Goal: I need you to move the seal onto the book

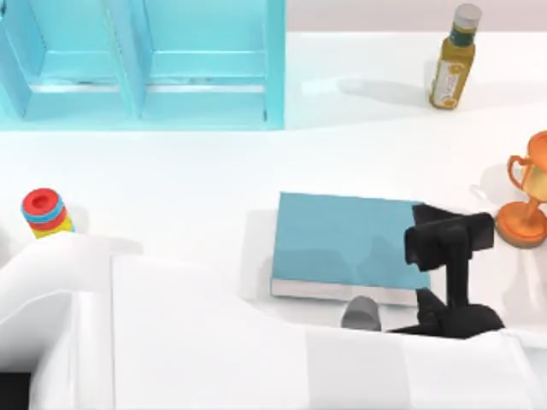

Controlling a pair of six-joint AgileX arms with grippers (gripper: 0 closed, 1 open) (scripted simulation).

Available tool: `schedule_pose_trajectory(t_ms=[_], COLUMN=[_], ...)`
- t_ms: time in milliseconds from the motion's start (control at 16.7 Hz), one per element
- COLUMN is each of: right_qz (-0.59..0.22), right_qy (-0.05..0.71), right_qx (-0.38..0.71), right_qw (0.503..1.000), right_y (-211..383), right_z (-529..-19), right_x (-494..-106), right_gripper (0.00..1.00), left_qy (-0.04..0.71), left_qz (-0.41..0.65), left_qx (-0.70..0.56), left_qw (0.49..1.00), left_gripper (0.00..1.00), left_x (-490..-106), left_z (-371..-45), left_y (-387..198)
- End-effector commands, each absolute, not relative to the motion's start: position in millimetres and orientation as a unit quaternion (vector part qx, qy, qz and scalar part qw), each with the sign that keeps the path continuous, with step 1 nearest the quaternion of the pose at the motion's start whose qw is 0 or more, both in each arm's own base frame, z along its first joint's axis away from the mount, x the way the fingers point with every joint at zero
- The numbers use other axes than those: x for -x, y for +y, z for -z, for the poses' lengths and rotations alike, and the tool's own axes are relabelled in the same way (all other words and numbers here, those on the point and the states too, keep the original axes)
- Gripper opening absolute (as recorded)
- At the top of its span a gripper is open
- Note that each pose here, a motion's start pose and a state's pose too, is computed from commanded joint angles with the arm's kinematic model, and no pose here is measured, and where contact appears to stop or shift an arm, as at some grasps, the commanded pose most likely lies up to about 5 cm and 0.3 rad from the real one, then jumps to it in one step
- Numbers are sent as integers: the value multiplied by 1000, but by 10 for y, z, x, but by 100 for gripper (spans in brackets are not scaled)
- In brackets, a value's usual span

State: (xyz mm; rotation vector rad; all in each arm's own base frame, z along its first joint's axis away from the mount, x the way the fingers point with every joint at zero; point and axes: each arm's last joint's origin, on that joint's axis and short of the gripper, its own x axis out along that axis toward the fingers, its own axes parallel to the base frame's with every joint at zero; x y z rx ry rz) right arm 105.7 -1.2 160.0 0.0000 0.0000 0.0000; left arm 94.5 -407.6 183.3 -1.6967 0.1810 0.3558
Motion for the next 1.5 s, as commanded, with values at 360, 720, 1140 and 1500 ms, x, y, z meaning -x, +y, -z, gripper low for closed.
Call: schedule_pose_trajectory(t_ms=[360,720,1140,1500], right_qz=[0,0,0,0], right_qy=[0,0,0,0], right_qx=[0,0,0,0], right_qw=[1000,1000,1000,1000], right_y=[-12,-12,-12,-12], right_z=[-1600,-1600,-1600,-1600], right_x=[-1057,-1057,-1057,-1057], right_gripper=[100,100,100,100], left_qy=[38,9,11,45], left_qz=[-181,-176,-186,-281], left_qx=[701,679,678,646], left_qw=[689,712,711,708], left_gripper=[100,100,100,100], left_x=[-658,-586,-622,-1090], left_z=[-1449,-1103,-1162,-1639], left_y=[-3920,-3910,-3882,-3484])
